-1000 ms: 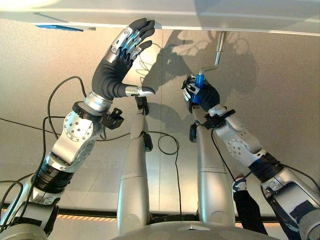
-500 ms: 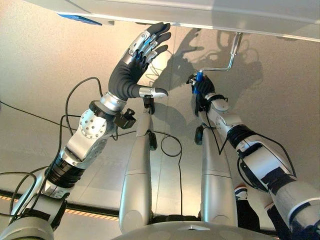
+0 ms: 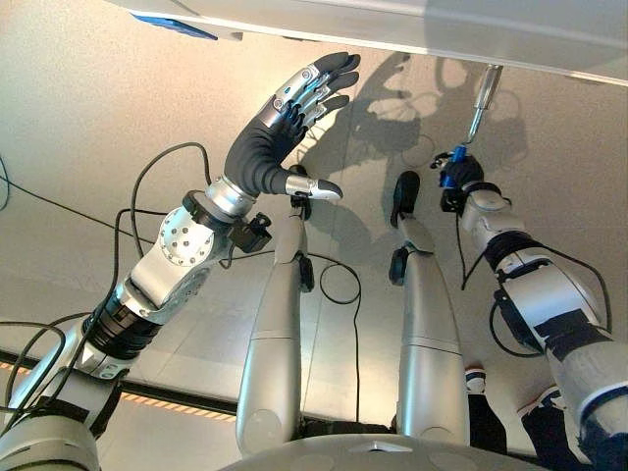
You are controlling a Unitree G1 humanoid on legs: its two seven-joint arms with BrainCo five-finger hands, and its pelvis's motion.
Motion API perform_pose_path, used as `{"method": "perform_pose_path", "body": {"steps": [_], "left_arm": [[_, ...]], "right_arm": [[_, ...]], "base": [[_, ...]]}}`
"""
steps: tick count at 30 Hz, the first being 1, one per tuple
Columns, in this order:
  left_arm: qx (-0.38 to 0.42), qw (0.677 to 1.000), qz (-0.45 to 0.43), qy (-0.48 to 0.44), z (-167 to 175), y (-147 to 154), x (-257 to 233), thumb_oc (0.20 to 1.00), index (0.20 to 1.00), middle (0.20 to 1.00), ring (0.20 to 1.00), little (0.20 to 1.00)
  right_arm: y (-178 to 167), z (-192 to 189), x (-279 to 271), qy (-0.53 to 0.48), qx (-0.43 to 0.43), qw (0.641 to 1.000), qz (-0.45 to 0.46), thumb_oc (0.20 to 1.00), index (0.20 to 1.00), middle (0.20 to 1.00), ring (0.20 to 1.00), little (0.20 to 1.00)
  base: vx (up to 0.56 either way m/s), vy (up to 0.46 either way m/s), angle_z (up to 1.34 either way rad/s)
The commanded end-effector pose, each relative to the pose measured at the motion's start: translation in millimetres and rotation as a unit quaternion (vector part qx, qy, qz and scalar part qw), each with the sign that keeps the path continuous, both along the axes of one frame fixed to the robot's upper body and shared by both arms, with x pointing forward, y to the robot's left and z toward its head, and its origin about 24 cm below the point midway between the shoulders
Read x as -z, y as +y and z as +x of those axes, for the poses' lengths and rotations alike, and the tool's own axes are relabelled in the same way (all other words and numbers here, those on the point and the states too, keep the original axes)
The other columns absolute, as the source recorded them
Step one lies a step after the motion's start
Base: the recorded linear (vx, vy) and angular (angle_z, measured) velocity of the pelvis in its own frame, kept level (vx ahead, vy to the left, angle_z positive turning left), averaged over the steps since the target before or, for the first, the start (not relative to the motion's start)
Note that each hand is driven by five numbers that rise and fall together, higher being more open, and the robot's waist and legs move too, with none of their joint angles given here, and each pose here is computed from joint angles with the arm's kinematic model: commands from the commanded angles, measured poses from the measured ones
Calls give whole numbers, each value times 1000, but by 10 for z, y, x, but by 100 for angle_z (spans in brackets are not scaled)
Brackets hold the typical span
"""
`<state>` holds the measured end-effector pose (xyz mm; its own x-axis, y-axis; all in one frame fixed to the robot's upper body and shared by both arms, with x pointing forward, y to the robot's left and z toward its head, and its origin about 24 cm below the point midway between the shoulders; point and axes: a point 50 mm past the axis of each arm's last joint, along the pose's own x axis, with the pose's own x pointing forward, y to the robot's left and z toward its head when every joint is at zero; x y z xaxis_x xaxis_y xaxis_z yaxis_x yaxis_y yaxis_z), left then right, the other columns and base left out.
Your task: Raise the hospital bed
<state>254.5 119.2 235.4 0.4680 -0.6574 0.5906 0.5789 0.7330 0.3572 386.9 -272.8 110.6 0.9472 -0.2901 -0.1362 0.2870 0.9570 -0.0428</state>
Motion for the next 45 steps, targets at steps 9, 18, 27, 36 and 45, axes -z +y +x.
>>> {"method": "perform_pose_path", "body": {"steps": [9, 18, 27, 36, 45], "left_arm": [[24, 998, -24, -57, -211, 76, -159, 1000, 1000, 1000, 1000, 1000], [-35, 996, -50, -70, -223, 278, -170, 1000, 1000, 1000, 1000, 1000], [-89, 990, -57, -98, -355, 530, -242, 1000, 1000, 1000, 1000, 1000], [-62, 991, -63, -98, -443, 535, -275, 1000, 1000, 1000, 1000, 1000], [-50, 994, -46, -87, -342, 382, -212, 1000, 1000, 1000, 1000, 1000]], "right_arm": [[-1014, -646, 155, -31, 169, 985, 33, 200, 200, 200, 200, 200], [-569, -813, -88, -227, 68, 970, 51, 200, 200, 200, 200, 200], [-128, -1372, -992, -470, -57, 881, 7, 200, 200, 200, 200, 200], [581, -1458, -1215, -498, -295, 811, 82, 200, 200, 200, 200, 200], [1649, -1271, -1114, -390, -522, 747, 132, 200, 200, 200, 200, 200]], "base": [[3, -2, 4], [1, -1, -1], [-2, 0, -6], [0, 0, 0], [0, 0, 0]]}}
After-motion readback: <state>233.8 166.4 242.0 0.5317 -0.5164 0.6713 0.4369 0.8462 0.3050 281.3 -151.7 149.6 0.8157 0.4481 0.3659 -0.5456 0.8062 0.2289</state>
